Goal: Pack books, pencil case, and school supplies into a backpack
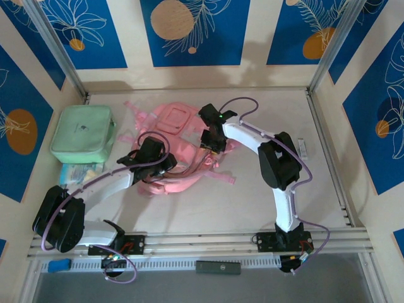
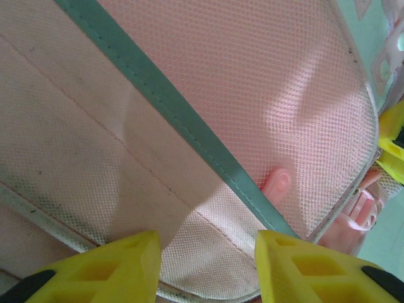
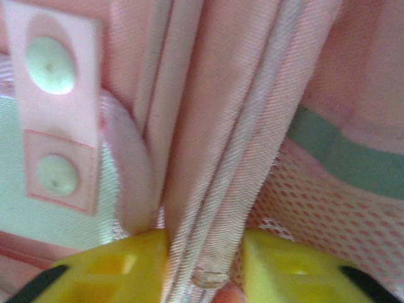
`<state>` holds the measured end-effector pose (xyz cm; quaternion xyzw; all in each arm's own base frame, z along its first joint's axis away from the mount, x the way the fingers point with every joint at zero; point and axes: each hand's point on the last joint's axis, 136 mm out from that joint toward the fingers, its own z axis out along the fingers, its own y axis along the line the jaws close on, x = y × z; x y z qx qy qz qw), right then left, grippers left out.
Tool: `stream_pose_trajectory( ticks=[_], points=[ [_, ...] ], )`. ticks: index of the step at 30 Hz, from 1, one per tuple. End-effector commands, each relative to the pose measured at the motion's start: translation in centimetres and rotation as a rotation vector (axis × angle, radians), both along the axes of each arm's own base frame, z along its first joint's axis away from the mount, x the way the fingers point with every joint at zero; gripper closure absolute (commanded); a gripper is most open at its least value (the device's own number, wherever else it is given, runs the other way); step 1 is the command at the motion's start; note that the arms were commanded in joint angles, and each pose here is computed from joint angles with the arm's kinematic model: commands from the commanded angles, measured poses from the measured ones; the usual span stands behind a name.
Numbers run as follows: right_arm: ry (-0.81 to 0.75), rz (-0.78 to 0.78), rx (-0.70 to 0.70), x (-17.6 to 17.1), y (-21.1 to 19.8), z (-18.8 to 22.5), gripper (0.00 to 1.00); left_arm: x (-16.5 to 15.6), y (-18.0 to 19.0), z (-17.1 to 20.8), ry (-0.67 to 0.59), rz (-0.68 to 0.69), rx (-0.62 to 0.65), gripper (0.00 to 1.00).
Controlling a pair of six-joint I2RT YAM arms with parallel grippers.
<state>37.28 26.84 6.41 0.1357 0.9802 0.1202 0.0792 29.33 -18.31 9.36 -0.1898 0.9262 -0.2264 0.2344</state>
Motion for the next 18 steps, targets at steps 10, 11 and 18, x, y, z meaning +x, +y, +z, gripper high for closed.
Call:
stream_pose_trajectory(
  ticks=[10,11,18],
  points=[
    [-0.155,0.052,0.21,1.2,2.1,3.7,1.0,0.6,2.9,-2.8,0.042,0.06,0.048,0.56],
    [-0.163,0.055,0.242,0.8,2.4,4.6,1.0,1.3,3.0,-2.9,0.042,0.063,0.043,0.57],
    [-0.187,0.04,0.461,-0.7,3.4,8.0,1.0,8.3,2.8,-1.3,-0.067,0.027,-0.025,0.59]
  ],
)
